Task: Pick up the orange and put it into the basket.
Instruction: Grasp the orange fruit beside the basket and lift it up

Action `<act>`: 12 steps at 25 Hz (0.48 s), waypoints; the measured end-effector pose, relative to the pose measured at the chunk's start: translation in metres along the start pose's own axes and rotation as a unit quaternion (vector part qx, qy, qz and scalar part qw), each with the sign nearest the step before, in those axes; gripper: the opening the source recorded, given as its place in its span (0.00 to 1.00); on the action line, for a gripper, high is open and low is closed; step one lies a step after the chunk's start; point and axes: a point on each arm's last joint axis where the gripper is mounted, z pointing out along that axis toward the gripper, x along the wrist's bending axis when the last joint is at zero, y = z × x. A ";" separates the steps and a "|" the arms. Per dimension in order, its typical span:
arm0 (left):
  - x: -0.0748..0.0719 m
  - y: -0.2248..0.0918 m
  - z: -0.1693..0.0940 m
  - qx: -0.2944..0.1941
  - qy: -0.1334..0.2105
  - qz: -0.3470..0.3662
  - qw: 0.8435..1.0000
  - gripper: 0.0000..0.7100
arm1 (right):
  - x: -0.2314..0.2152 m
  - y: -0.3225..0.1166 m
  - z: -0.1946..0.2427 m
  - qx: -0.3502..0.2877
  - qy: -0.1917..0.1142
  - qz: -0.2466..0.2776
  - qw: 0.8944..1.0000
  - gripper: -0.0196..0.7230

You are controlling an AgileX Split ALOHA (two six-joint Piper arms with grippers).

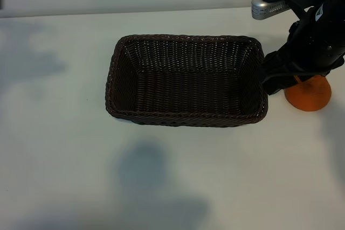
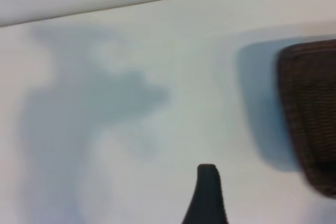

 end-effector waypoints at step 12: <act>0.051 -0.039 -0.073 -0.057 0.113 -0.067 0.990 0.84 | 0.000 0.000 0.000 0.000 0.000 0.000 1.000 0.83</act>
